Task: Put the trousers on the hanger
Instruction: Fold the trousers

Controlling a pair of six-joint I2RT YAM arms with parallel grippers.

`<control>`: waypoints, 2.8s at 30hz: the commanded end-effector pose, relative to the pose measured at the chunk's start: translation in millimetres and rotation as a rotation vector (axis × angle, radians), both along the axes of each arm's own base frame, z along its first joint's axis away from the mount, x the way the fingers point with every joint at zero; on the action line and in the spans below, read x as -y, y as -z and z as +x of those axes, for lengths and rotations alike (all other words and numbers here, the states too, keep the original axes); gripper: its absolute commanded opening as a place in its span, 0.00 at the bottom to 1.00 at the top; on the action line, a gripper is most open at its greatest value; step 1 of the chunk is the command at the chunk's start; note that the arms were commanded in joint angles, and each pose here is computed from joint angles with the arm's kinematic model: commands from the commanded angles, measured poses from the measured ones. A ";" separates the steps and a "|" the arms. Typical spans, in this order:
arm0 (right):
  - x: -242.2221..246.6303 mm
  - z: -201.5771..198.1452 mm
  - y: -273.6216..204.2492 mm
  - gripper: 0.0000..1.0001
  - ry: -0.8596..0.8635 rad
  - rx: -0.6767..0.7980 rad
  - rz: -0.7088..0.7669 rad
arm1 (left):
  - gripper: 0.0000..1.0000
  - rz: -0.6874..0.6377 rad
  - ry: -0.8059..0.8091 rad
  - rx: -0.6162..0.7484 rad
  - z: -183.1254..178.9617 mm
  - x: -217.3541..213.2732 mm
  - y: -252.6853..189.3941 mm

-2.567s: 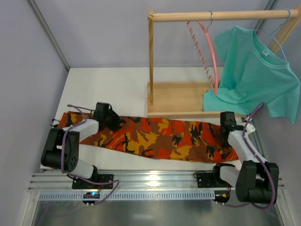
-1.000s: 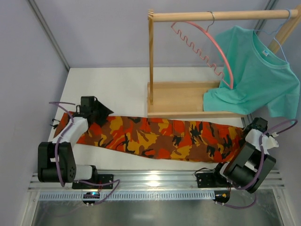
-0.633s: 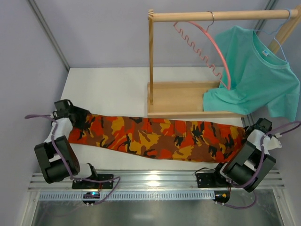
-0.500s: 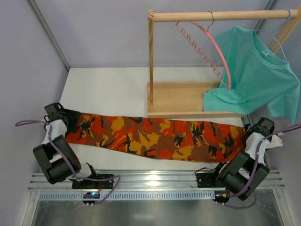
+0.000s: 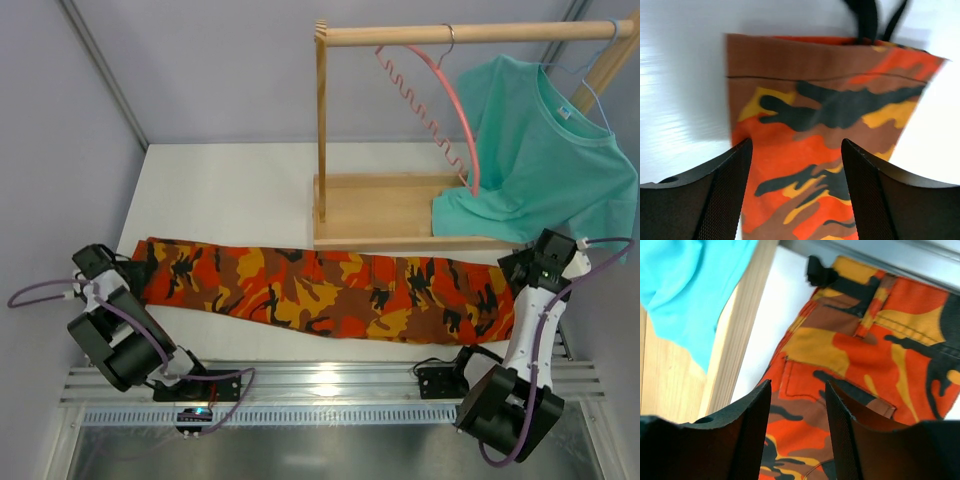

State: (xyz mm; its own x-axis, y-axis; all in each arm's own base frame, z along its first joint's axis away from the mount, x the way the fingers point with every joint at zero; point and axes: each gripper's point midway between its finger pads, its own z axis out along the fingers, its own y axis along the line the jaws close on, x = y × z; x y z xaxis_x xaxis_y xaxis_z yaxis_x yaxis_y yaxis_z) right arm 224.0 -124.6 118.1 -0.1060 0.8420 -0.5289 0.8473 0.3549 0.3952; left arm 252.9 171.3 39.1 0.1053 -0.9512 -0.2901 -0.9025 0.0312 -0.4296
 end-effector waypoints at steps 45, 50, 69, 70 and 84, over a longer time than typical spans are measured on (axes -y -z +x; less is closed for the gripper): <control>-38.3 18.7 -46.7 0.54 -0.257 0.138 -0.102 | 0.10 0.086 -0.014 -0.334 -6.3 -44.8 30.7; -57.6 14.2 -63.0 0.54 -0.349 0.202 -0.112 | 0.00 0.179 0.041 -0.322 8.8 -49.7 0.7; -173.0 -17.5 -53.0 0.54 -0.794 0.294 0.021 | 0.00 0.457 0.796 0.036 31.6 195.3 -84.9; -174.9 -19.3 -49.2 0.54 -0.813 0.283 0.017 | 0.00 0.453 0.810 0.042 26.3 203.6 -85.1; -287.0 -42.2 -6.7 0.66 -0.979 0.252 0.285 | 0.00 0.222 1.170 0.181 -63.6 316.8 -25.4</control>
